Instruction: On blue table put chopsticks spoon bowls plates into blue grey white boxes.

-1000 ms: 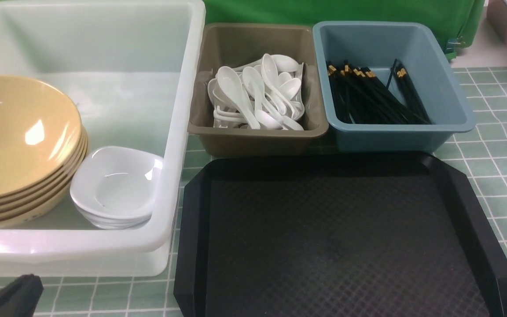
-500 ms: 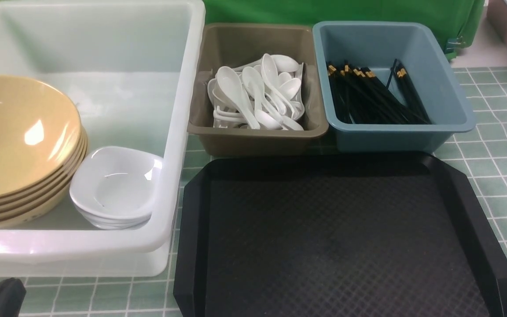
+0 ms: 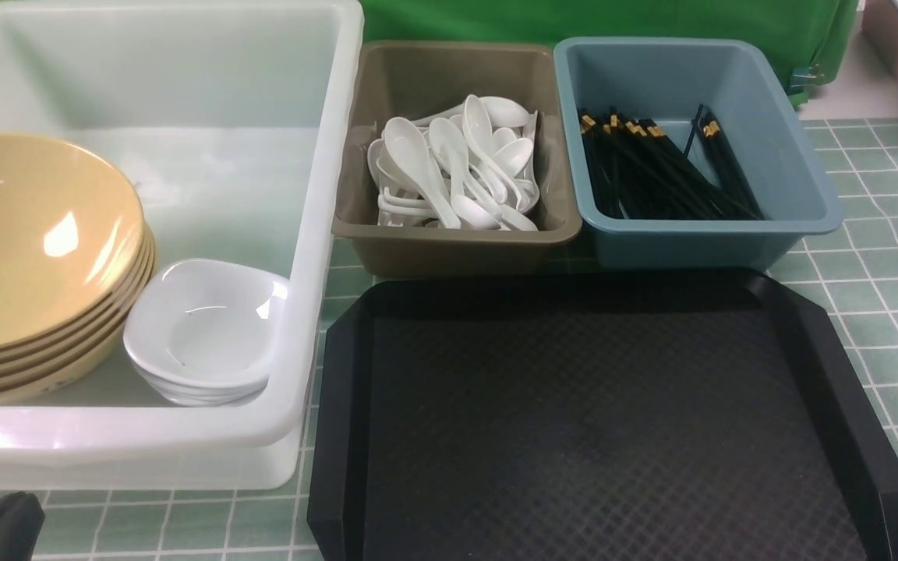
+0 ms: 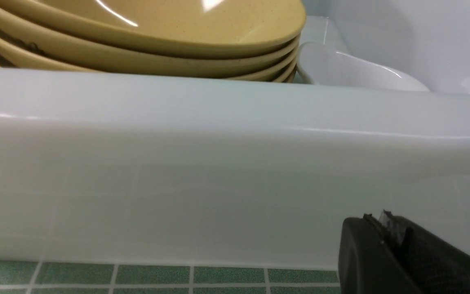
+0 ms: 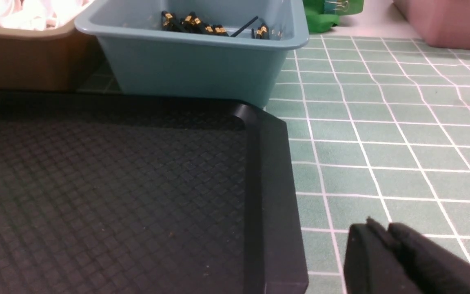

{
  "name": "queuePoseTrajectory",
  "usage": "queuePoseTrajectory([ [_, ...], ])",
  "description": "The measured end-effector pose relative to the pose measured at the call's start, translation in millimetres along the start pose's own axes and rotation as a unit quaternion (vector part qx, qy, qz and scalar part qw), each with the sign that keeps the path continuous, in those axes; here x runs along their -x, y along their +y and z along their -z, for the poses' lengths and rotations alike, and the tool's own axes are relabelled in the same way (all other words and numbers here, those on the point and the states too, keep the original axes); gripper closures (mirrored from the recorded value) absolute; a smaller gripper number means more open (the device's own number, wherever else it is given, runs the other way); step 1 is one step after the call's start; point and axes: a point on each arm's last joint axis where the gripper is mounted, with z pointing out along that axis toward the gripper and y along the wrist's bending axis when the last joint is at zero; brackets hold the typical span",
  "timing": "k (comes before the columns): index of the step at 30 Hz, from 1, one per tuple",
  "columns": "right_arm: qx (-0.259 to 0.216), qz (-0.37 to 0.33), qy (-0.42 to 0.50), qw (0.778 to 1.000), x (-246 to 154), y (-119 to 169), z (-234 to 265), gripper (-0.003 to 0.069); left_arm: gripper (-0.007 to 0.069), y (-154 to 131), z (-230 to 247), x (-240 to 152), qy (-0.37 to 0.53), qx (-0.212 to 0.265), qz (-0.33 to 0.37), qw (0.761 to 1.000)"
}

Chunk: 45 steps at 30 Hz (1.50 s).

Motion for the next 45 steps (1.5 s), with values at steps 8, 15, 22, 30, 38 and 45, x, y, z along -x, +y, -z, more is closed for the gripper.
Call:
queuePoseTrajectory([
  [8,0.000,0.000,0.000,1.000,0.0,0.0,0.0,0.0559,0.0622,0.0,0.0,0.1,-0.001,0.000,0.000,1.000],
  [15,0.000,0.000,0.000,1.000,0.0,0.0,0.0,0.0551,0.0622,0.0,0.0,0.1,-0.001,0.000,0.000,1.000],
  [22,0.000,-0.002,0.000,1.000,0.0,0.0,0.0,0.0543,0.0622,0.1,-0.1,0.0,-0.001,0.000,0.000,1.000],
  [30,0.000,-0.003,0.000,1.000,0.0,0.0,0.0,0.0534,0.0622,0.1,-0.1,0.0,-0.002,0.000,-0.001,1.000],
  [38,0.000,-0.003,0.000,1.000,0.0,0.0,0.0,0.0527,0.0622,0.1,-0.1,0.0,-0.002,0.000,-0.001,1.000],
  [45,0.000,-0.004,0.000,1.000,0.0,0.0,0.0,0.0519,0.0622,0.1,-0.1,0.0,-0.002,0.000,-0.001,1.000],
])
